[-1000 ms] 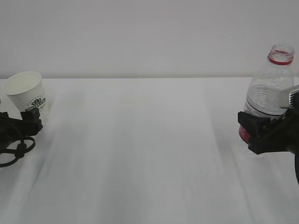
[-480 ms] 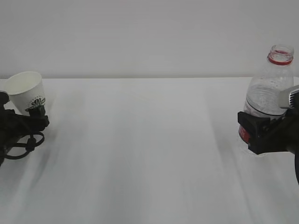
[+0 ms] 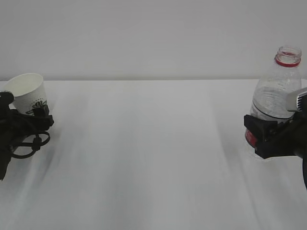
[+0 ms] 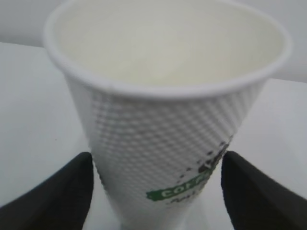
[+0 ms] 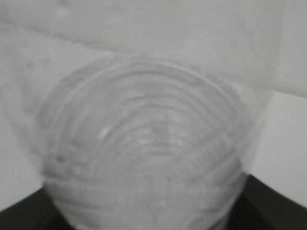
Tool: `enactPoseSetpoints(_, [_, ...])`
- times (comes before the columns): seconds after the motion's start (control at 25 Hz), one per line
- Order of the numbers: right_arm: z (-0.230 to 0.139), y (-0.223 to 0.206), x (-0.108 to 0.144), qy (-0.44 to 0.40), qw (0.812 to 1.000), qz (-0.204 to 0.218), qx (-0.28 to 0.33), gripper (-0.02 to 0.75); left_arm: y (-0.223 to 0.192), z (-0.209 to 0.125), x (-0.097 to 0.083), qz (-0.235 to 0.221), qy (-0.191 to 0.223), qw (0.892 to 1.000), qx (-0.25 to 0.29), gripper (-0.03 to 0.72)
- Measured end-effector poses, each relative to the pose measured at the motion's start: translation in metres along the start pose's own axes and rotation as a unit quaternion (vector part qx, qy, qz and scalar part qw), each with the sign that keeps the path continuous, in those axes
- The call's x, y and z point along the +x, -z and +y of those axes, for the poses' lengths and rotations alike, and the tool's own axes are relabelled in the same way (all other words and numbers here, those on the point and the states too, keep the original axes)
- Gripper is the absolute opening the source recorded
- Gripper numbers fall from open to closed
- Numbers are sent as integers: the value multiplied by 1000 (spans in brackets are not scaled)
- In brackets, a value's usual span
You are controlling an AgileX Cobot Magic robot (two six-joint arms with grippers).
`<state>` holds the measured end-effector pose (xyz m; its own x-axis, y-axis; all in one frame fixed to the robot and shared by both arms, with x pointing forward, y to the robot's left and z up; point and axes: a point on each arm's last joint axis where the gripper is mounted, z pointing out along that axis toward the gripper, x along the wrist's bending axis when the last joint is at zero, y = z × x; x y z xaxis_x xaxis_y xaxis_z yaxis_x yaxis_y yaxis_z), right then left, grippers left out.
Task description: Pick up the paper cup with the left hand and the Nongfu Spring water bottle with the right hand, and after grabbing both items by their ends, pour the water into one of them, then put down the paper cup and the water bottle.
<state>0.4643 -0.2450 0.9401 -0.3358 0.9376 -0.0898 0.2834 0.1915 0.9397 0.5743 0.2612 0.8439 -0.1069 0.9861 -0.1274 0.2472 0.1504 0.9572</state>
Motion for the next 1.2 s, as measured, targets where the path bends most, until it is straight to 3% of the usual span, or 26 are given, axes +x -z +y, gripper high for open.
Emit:
enactPoseSetpoints(0.92, [0,0,0,0,1000,0,0,496,-27,-7,1,6,5,1000,-14,610])
enactPoseSetpoints(1.2, [0,0,0,0,1000,0,0,496,-29,-6,-4,-21,-4,1000,-15,610])
